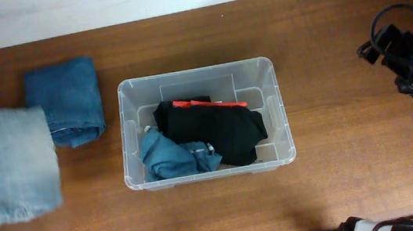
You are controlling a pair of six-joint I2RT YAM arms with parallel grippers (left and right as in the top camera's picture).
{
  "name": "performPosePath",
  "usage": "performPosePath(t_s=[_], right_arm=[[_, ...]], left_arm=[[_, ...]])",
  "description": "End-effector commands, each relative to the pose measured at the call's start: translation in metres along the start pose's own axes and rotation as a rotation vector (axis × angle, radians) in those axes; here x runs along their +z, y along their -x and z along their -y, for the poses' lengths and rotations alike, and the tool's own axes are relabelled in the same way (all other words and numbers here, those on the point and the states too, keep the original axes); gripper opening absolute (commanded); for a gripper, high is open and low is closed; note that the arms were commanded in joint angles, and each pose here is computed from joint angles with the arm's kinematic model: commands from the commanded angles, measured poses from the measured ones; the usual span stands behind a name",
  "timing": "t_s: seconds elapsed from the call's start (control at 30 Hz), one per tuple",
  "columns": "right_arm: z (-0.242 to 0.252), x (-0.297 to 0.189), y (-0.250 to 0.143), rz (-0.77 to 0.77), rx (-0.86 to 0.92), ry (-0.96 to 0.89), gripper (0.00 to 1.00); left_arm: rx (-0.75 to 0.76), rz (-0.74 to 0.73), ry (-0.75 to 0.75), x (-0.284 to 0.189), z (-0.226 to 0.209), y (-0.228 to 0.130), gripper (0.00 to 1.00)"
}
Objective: Pack container
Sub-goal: 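Lift the light-grey jeans and lay them into the container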
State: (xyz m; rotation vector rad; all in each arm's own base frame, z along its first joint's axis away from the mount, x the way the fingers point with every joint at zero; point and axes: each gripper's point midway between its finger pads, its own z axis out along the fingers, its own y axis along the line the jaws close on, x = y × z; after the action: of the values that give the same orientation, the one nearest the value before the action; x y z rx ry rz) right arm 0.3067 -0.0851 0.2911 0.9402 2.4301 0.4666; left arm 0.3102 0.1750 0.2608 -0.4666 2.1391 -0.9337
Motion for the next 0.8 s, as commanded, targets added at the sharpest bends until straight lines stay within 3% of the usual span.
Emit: performPosePath(t_s=[0.0,0.27,0.43,0.57,0.77], right_arm=[[0.001,-0.001,0.002,0.008,-0.002,-0.001,0.98],[0.001,-0.001,0.002,0.008,-0.002,-0.001,0.98],[0.001,-0.001,0.002,0.008,-0.002,-0.001,0.98],[0.001,-0.001,0.002,0.008,-0.002,-0.001,0.98],[0.001,-0.001,0.002,0.008,-0.002,-0.001,0.98]], left_arm=[[0.150,0.096,-0.194,-0.013,0.110,0.006,0.02],[0.436,-0.030,-0.367,0.010,0.231,-0.049,0.02],[0.597,-0.198,-0.527,0.045,0.286,-0.097,0.02],[0.567,-0.311,-0.474,0.088,0.302,-0.119,0.02],[0.359,-0.381,-0.276,0.152,0.314,-0.144,0.01]])
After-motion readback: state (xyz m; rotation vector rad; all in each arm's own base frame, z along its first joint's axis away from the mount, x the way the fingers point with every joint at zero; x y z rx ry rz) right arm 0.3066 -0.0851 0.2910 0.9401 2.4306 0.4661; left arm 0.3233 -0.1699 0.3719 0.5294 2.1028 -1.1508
